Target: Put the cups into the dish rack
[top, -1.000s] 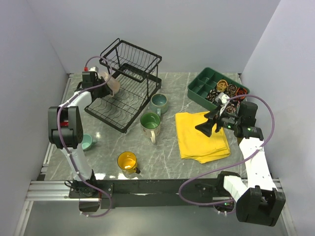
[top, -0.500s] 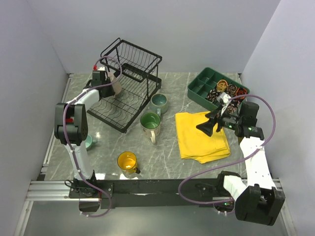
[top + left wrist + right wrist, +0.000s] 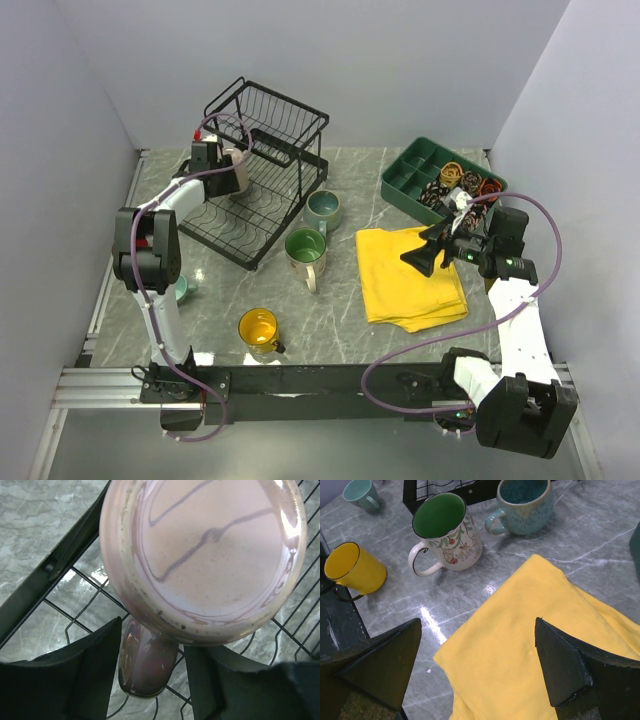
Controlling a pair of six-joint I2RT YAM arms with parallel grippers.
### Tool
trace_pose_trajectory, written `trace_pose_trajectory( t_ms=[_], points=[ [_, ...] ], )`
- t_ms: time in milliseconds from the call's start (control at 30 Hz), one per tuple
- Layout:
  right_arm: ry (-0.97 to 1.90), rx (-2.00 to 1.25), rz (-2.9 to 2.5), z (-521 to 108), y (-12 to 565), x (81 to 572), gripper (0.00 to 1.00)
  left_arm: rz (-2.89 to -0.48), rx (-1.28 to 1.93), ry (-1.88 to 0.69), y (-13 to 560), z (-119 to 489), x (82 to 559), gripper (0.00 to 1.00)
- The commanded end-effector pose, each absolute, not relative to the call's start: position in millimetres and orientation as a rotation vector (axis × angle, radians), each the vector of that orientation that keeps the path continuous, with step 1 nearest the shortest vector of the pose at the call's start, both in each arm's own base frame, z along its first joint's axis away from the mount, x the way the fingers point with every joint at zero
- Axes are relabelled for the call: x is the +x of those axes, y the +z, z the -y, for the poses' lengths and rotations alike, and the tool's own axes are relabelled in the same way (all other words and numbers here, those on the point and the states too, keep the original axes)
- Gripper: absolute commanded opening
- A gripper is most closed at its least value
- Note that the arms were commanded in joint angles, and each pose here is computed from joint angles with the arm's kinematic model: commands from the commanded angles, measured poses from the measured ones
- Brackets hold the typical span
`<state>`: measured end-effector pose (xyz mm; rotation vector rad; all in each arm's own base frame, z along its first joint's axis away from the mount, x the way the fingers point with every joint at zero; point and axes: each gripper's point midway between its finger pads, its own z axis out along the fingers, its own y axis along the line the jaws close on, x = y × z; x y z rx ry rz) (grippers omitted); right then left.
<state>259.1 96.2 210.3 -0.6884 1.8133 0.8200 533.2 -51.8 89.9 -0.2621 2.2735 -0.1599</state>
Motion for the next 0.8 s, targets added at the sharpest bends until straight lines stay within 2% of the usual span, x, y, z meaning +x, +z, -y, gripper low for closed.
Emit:
trace_pose_trajectory(
  t_ms=[0, 400, 667, 767],
  points=[
    [0.825, -0.703, -1.786, -96, 214, 259, 1.00, -2.021, -0.237, -0.235, 189, 56, 558, 0.59],
    [0.822, -0.702, -1.783, -94, 214, 258, 1.00, -1.966, -0.276, -0.349, 215, 51, 530, 0.72],
    [0.817, -0.701, -1.783, -93, 215, 258, 1.00, -1.957, -0.410, -0.347, 208, 29, 514, 0.71],
    [0.823, -0.697, -1.785, -93, 214, 258, 1.00, -1.940, -0.503, -0.324, 204, 9, 503, 0.65]
  ],
)
